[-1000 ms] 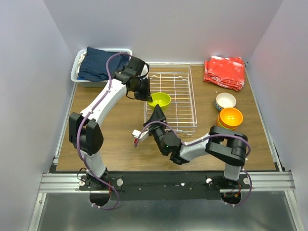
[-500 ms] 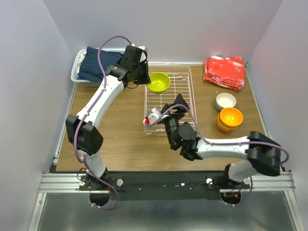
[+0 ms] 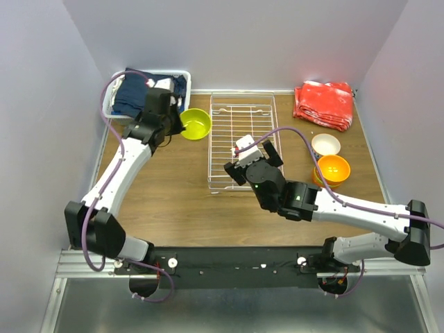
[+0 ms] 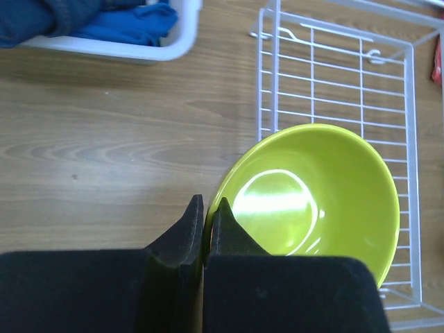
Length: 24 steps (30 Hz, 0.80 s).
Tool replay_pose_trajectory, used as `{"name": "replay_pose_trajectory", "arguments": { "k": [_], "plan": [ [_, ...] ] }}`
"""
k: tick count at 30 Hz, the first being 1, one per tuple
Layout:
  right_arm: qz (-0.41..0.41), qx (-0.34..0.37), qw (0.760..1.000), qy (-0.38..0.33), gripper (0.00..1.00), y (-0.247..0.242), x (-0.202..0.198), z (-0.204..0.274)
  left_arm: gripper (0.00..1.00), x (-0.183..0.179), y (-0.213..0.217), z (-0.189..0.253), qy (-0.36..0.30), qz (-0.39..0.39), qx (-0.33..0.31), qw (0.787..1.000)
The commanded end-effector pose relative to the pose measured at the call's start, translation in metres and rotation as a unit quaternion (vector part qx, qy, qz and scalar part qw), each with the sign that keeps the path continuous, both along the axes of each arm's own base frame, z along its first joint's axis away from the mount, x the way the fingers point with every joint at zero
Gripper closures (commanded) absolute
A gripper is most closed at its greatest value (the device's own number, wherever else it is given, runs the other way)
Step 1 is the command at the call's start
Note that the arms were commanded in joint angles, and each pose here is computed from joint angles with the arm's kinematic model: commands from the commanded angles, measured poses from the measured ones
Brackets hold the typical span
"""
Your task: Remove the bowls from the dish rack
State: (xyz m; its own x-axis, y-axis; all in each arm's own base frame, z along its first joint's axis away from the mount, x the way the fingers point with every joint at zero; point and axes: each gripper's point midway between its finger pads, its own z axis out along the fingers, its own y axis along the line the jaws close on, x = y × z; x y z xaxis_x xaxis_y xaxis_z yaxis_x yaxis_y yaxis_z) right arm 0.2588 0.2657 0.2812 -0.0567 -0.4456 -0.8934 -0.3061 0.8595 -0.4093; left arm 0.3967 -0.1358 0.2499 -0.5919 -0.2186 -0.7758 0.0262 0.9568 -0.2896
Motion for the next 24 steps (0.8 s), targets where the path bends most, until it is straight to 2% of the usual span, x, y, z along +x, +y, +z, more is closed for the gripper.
{"name": "replay_pose_trajectory", "arguments": {
  "k": [1, 6, 11, 16, 24],
  "plan": [
    [-0.04, 0.062, 0.992, 0.104, 0.0, -0.025, -0.012, -0.026, 1.0, -0.004, 0.033, 0.008, -0.045, 0.051, -0.024, 0.997],
    [-0.065, 0.124, 0.977, 0.164, 0.0, -0.043, -0.002, -0.038, 1.0, -0.014, 0.058, -0.024, -0.02, 0.086, -0.028, 0.996],
    [-0.117, 0.154, 0.959, 0.205, 0.0, -0.076, 0.009, -0.058, 1.0, -0.017, 0.088, -0.083, 0.014, 0.148, -0.048, 0.988],
    [-0.157, 0.18, 0.948, 0.212, 0.0, -0.105, 0.011, -0.064, 1.0, -0.013, 0.108, -0.128, 0.048, 0.193, -0.055, 0.978],
    [-0.224, 0.211, 0.931, 0.199, 0.0, -0.15, 0.016, -0.074, 0.99, -0.018, 0.118, -0.171, 0.073, 0.235, -0.057, 0.968]
  ]
}}
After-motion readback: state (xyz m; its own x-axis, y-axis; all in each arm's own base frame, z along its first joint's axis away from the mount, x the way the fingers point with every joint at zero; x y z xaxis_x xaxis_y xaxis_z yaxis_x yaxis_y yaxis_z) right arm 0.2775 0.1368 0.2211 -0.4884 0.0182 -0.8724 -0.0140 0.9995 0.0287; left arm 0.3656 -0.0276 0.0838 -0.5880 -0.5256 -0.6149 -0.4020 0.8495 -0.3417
